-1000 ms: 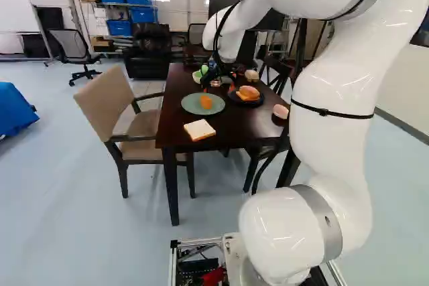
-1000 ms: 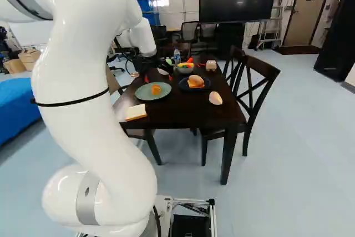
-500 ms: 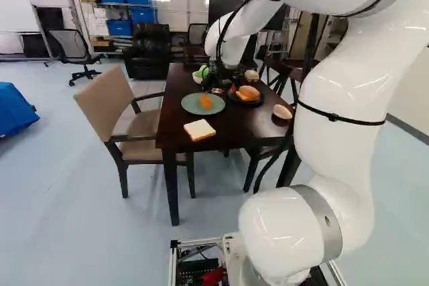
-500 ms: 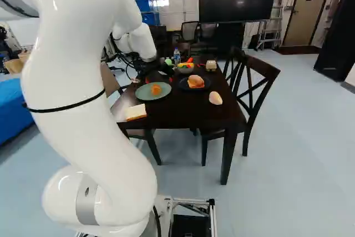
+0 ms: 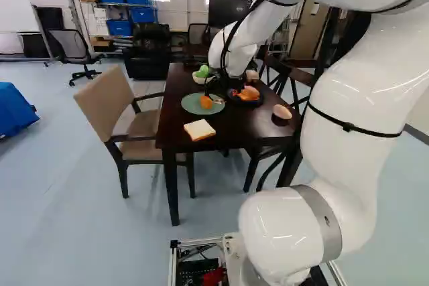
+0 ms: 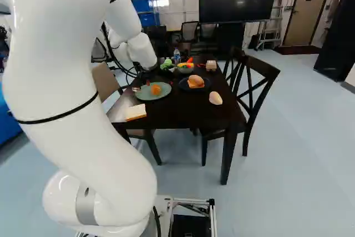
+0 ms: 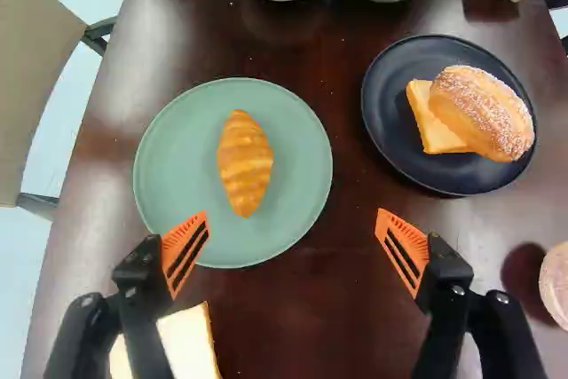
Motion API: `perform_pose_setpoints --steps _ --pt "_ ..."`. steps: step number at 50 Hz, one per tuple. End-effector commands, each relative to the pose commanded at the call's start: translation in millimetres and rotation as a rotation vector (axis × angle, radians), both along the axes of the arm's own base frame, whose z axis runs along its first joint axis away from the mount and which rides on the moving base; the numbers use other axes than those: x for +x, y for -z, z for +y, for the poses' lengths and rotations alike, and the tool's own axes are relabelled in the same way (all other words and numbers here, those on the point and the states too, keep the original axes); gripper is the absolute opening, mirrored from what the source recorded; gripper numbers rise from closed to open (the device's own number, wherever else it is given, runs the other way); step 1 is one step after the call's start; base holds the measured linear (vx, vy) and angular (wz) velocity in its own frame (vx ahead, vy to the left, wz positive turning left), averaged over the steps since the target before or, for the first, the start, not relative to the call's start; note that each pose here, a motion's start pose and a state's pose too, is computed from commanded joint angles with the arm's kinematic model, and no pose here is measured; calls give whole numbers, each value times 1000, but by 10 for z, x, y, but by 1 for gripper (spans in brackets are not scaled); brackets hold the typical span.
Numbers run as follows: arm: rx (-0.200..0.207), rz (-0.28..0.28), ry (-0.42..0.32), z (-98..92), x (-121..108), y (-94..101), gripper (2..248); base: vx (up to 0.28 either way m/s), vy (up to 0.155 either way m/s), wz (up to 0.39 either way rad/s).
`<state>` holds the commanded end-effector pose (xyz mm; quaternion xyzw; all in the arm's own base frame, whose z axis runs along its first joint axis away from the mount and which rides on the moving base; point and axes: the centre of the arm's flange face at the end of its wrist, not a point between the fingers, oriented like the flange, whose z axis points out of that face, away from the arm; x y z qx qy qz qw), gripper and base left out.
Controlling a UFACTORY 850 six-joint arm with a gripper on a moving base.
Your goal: Move the croissant to the empty plate
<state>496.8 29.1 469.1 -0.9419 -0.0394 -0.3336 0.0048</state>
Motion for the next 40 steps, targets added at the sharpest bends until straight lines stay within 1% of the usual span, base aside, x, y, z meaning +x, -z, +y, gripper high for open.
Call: perform_pose_setpoints --steps 8,27,40 --pt "6 -53 6 -35 -183 96 247 0 0 0" --pt "20 -193 23 -123 -704 355 247 0 0 0" --pt "27 -276 33 -170 -1038 510 247 0 0 0"
